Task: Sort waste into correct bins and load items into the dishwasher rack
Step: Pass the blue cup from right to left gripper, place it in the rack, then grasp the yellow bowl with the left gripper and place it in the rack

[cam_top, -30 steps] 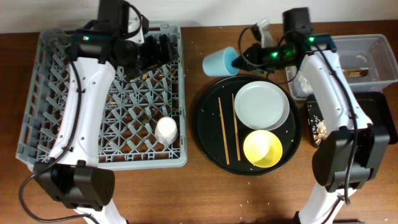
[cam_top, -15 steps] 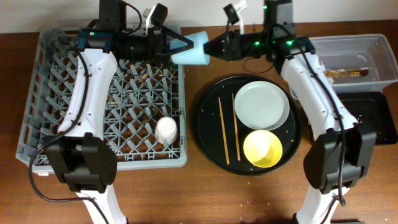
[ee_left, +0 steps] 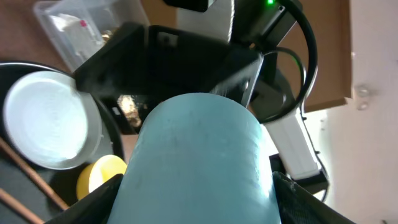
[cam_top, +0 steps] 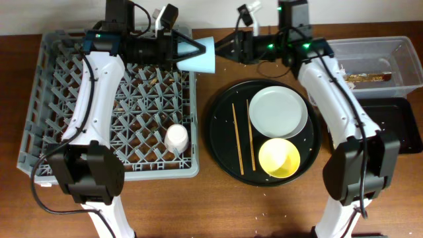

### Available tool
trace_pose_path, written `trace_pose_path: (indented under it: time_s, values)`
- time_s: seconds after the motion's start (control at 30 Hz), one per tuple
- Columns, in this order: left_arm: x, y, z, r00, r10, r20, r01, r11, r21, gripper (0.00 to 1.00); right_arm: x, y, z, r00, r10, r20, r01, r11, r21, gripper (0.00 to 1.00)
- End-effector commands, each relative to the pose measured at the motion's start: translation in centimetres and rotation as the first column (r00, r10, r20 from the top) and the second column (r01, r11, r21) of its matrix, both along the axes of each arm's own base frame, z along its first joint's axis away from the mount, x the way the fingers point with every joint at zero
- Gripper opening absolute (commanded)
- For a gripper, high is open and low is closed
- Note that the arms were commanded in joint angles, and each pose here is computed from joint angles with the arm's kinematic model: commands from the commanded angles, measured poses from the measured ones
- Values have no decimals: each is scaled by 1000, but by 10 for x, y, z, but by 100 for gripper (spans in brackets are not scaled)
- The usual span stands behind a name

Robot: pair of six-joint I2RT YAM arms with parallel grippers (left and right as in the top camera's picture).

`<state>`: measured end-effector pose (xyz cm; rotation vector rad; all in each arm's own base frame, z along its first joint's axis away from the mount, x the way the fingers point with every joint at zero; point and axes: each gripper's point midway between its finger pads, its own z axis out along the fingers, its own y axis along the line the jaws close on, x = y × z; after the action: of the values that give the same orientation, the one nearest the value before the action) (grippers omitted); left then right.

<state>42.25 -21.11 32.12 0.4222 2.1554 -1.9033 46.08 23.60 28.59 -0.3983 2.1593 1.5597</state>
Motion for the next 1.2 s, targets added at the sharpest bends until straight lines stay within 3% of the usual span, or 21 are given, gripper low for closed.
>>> trace_pose_path:
  time_s: [0.0, 0.03, 0.1, 0.13, 0.2, 0.3, 0.5, 0.57, 0.6, 0.63, 0.77, 0.83, 0.87, 0.9, 1.0, 1.07, 1.17]
  values:
    - [31, 25, -62, 973, 232, -7, -213, 907, 364, 31, 12, -48, -23, 994, -98, -50, 94, 993, -76, 82]
    - [35, 36, -77, 958, 287, 7, -256, 843, 473, 31, 10, -64, -38, 987, -138, -82, 125, 982, -140, 83]
    - [32, 80, -115, 910, 403, 96, -324, 547, 772, 32, -1, -96, -83, 958, -245, -147, 177, 912, -371, 83]
    - [24, 95, -127, 902, 414, 127, -312, 418, 853, 32, -7, -107, -98, 944, -286, -167, 180, 867, -466, 82]
    - [5, 104, -139, 912, 378, 156, -261, 244, 934, 32, -20, -129, -121, 917, -352, -187, 172, 773, -611, 82]
    - [1, 107, -153, 901, 380, 209, -253, 69, 965, 32, -26, -139, -128, 904, -380, -197, 163, 731, -663, 82]
    - [34, 83, -245, 923, 354, 152, -182, 55, 982, 33, -28, -139, -129, 903, -377, -204, 154, 730, -666, 82]
    - [34, 81, -253, 924, 357, 138, -170, 59, 984, 72, -30, -140, -130, 902, -379, -206, 150, 723, -674, 82]
    - [33, 82, -250, 924, 357, 137, -168, 59, 984, 83, -29, -141, -130, 902, -380, -204, 152, 723, -674, 80]
    - [37, 80, -238, 922, 357, 149, -185, 66, 981, 87, -28, -142, -126, 903, -382, -196, 160, 722, -673, 75]
    - [48, 71, -150, 898, 357, 256, -314, 112, 943, 87, -26, -164, -48, 902, -430, -35, 310, 703, -640, 75]
    - [40, 50, -126, 908, 333, 253, -326, 184, 927, 86, -36, -188, -8, 874, -483, 53, 406, 666, -626, 76]
    - [28, 20, -124, 932, 293, 213, -293, 262, 920, 86, -43, -202, 7, 855, -512, 80, 447, 650, -614, 75]
    - [13, -14, -128, 960, 221, 175, -241, 324, 915, 86, -51, -221, 14, 827, -556, 80, 481, 627, -612, 76]
    - [-4, -81, -145, 976, 97, 196, -218, 365, 905, 84, -65, -260, 7, 769, -639, 22, 504, 584, -636, 75]
    - [4, -128, -181, 957, 122, 262, -288, 331, 899, 79, -70, -274, 2, 744, -668, 22, 509, 544, -667, 73]
    - [8, -164, -237, 955, 153, 255, -292, 321, 901, 64, -73, -279, -2, 732, -680, 29, 501, 510, -700, 72]
